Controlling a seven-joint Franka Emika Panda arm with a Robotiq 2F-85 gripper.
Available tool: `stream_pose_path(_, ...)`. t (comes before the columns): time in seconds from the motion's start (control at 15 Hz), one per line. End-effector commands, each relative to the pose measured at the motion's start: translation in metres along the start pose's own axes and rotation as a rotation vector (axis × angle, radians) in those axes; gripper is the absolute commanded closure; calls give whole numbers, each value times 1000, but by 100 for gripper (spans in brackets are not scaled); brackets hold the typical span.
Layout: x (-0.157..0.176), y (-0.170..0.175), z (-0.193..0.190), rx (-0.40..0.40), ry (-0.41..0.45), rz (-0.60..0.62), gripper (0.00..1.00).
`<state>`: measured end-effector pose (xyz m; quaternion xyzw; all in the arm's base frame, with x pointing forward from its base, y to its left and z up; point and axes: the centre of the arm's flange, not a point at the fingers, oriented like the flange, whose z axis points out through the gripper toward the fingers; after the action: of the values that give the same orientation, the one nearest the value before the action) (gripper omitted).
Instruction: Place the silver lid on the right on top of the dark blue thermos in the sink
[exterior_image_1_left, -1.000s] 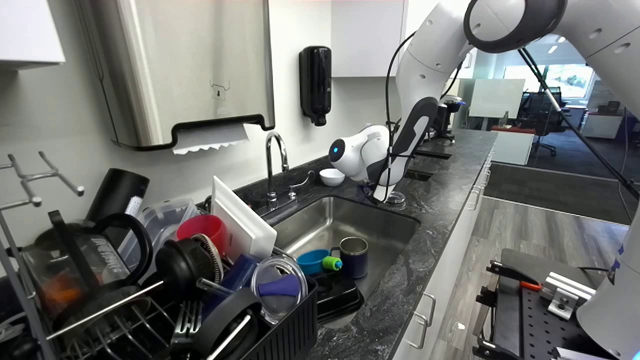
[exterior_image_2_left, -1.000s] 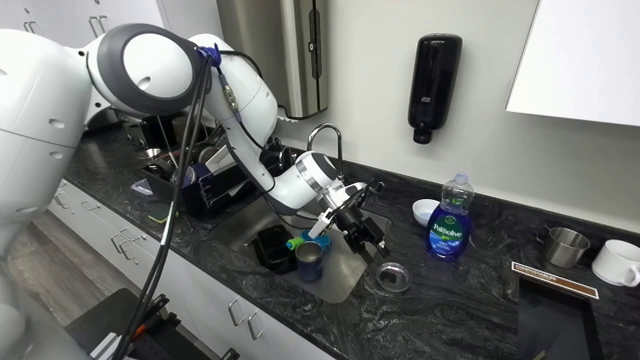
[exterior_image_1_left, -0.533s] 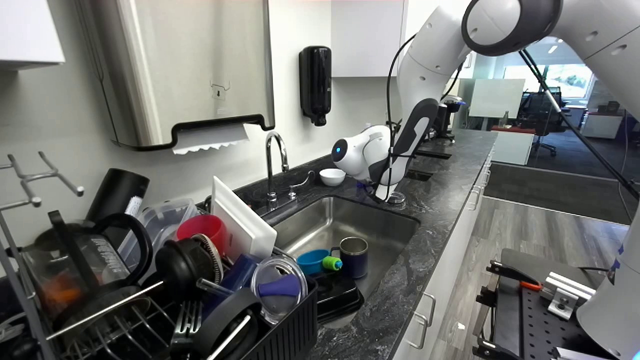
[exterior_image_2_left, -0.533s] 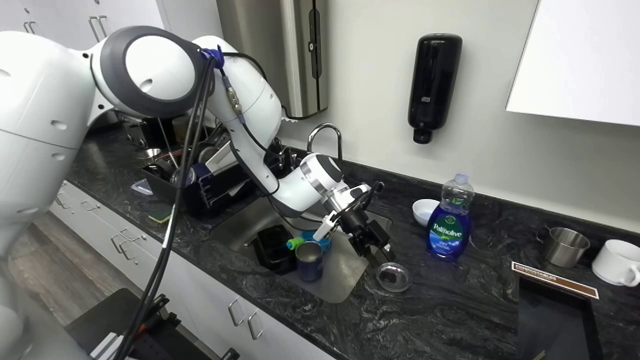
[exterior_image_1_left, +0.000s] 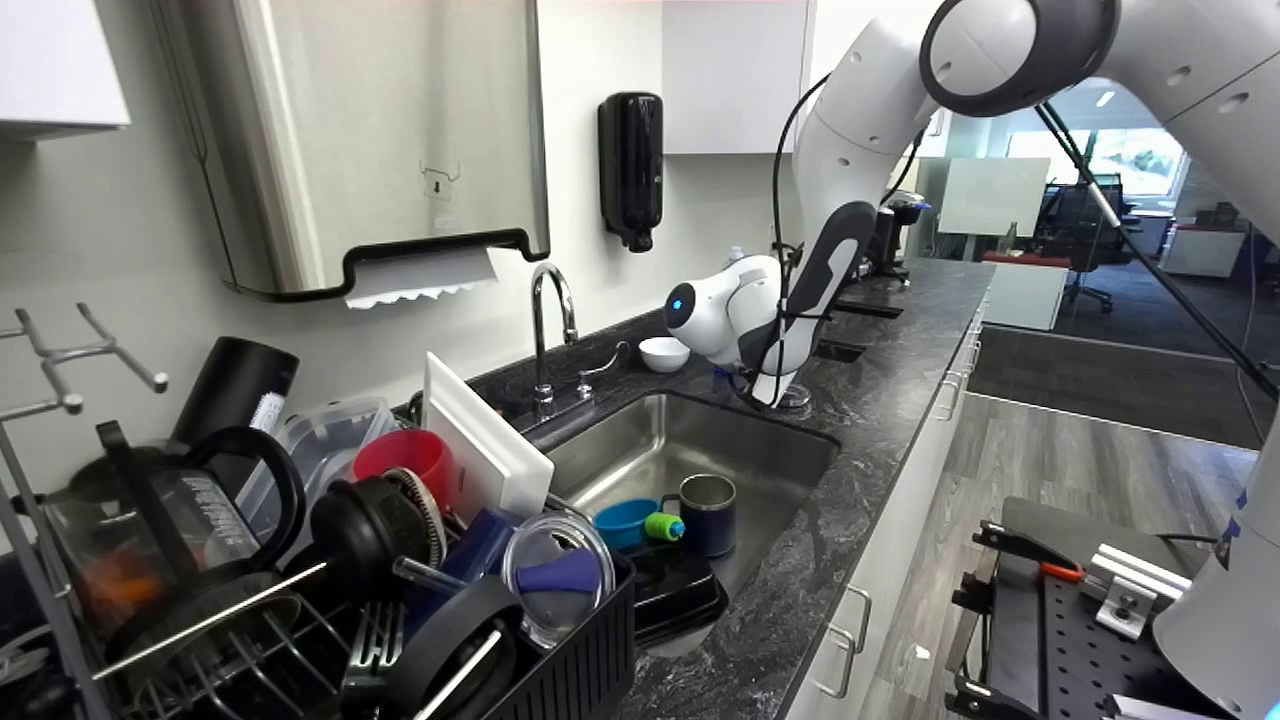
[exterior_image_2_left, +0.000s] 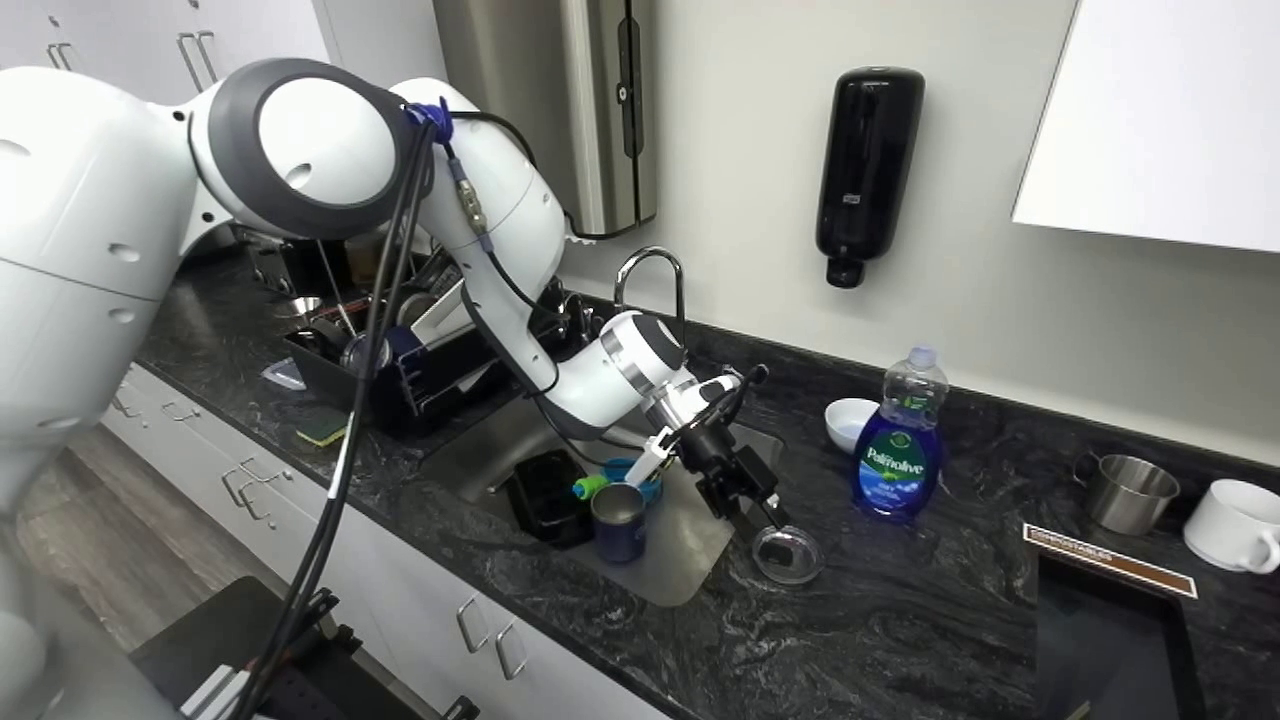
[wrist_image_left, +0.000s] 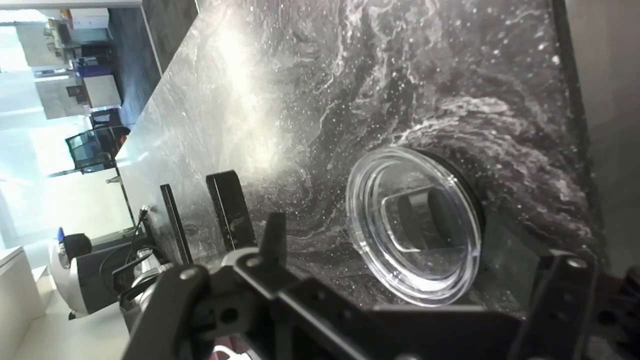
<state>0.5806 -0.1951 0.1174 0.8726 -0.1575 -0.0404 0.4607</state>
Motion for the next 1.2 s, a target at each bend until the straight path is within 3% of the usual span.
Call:
stream_pose_path(0.0,1,-7,4,10,25,-2,0)
stream_pose_path(0.2,1,-11,3,16,33,-8,0)
stream_pose_path(0.27,0,-12,3,17,38,-8,25)
stream_pose_path(0.4,0,-12,2,16,49,-13,34)
stream_pose_path(1.0,-1,-11,3,14,90,-12,97)
stream_pose_path(1.13,-2,-10,4,14,97,-11,100)
